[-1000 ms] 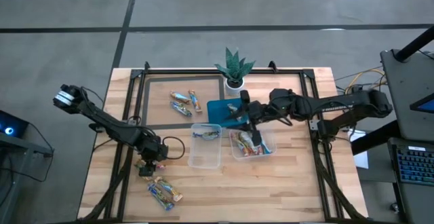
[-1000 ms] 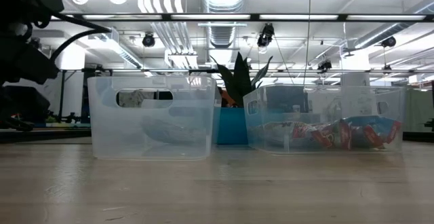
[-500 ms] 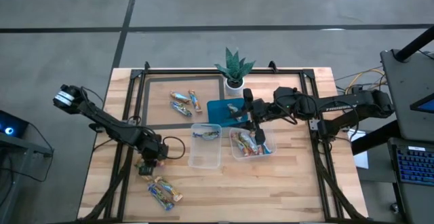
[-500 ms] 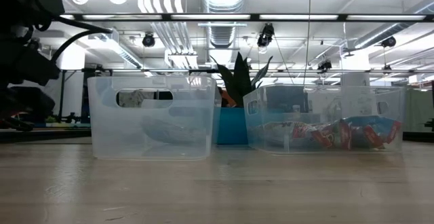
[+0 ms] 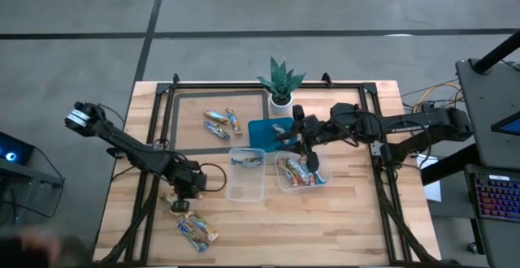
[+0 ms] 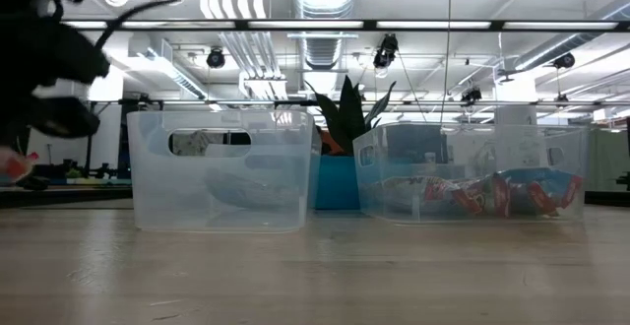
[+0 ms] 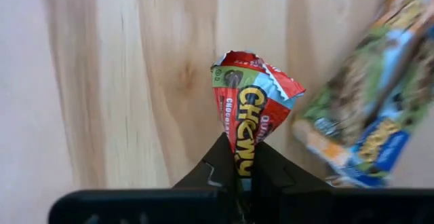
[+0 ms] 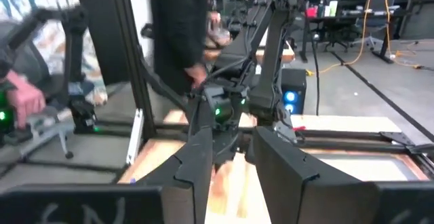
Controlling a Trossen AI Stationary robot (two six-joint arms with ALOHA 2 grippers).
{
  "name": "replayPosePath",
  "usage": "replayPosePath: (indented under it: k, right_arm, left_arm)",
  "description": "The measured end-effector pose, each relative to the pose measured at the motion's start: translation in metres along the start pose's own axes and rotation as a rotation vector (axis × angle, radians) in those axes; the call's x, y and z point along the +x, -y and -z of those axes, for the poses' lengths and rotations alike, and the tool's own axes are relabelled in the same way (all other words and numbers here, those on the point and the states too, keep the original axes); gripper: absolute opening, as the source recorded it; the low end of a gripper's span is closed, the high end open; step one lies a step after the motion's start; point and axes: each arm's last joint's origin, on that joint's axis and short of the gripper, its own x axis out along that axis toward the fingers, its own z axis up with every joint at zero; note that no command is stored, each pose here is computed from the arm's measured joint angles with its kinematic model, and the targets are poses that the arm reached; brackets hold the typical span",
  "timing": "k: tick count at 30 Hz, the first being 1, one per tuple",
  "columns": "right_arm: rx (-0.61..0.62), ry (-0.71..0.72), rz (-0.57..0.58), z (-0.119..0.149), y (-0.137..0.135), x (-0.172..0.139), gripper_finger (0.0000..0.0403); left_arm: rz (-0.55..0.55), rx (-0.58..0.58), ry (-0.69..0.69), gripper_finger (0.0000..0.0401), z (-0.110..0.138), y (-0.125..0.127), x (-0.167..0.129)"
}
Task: Pick and place Granola Bars by type
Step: Put the red granola bar into the right transparent bin
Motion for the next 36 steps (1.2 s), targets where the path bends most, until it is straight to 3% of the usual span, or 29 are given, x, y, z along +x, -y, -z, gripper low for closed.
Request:
replayPosePath:
  k: [6,18,28,36]
  right_arm:
    - [0.003,0.072,0.044,-0.016,-0.003,-0.017,0.0115]
    - [0.028,0.194,0.174,-0.039,-0.006,-0.043,0.0174]
    - [-0.055,0.125,0.201,-0.082,-0.006,-0.022,0.0215]
    - [-0.097,0.042,0.207,-0.095,0.000,0.014,0.0215]
  left_arm:
    - [-0.083,-0.002,0.111,0.0002,-0.026,0.013,-0.036]
    - [-0.281,-0.016,0.591,0.0001,-0.084,0.020,-0.126]
    - [-0.276,-0.006,1.094,0.0000,-0.127,0.004,-0.174]
    - [-0.311,0.009,1.264,0.0000,-0.136,-0.004,-0.192]
